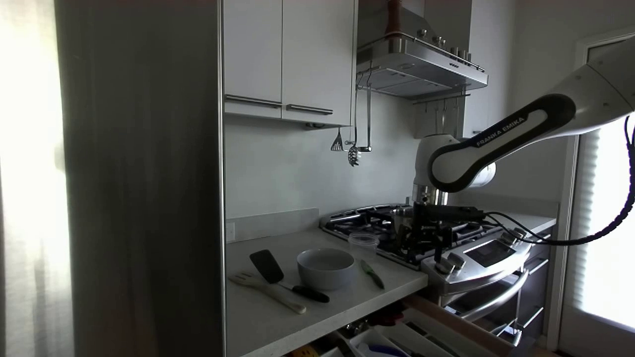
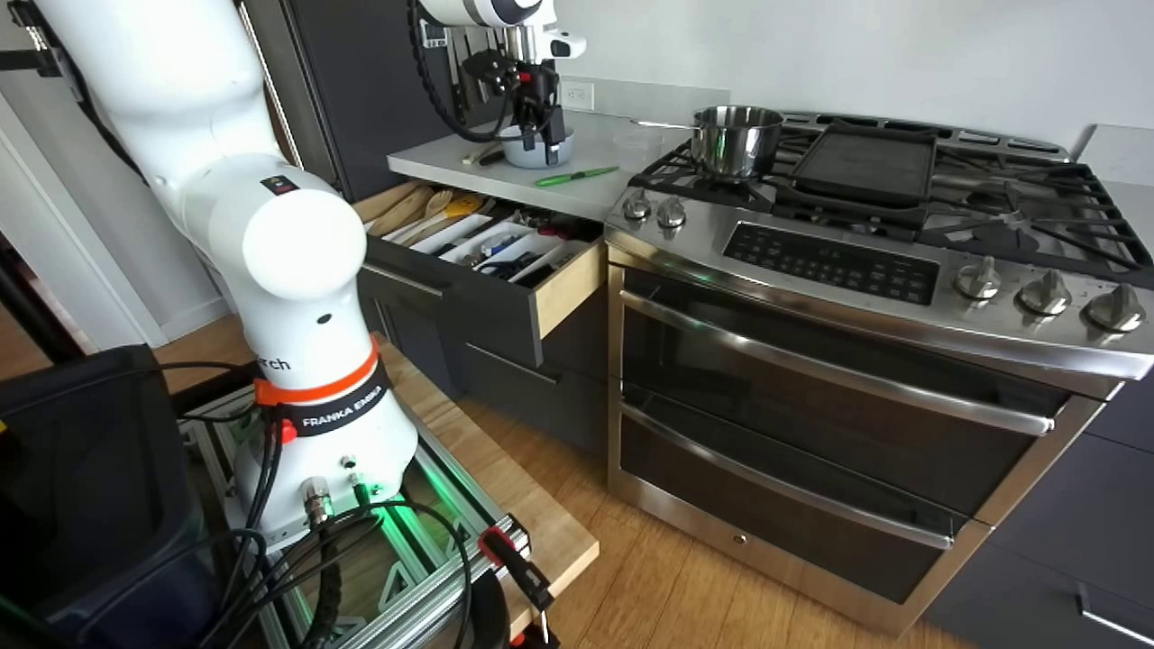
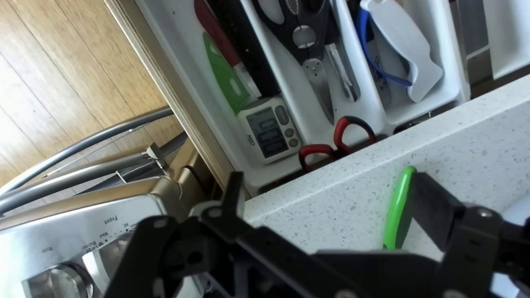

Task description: Remove the knife from the countertop and put it in the open drawer to the right

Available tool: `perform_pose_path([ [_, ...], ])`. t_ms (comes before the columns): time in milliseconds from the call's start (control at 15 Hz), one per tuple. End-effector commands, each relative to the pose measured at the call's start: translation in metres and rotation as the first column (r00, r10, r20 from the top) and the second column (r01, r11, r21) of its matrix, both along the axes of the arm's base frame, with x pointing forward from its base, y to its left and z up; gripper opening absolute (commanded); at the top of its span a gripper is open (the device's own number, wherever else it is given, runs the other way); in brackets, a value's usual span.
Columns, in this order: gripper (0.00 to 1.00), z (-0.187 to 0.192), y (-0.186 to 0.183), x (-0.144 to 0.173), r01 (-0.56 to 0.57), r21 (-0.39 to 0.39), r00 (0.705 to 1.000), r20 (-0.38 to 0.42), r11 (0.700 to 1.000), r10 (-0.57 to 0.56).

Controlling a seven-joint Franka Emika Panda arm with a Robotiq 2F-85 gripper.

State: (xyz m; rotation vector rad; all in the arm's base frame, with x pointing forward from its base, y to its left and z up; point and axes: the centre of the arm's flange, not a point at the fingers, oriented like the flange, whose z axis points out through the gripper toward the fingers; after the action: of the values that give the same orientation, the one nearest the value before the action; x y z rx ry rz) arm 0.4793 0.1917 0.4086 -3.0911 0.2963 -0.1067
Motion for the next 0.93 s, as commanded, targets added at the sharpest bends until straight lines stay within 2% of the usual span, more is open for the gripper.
perform_pose_path([
  [0, 1.0, -0.022, 0.022, 0.029, 0.05, -0.015, 0.998, 0.039, 0.999, -0.049],
  [600, 1.0, -0.055, 0.057, 0.062, 0.103, -0.022, 0.988, 0.116, 0.994, -0.1],
  [867, 1.0, -0.068, 0.062, 0.07, 0.114, -0.024, 0.988, 0.109, 0.993, -0.11],
])
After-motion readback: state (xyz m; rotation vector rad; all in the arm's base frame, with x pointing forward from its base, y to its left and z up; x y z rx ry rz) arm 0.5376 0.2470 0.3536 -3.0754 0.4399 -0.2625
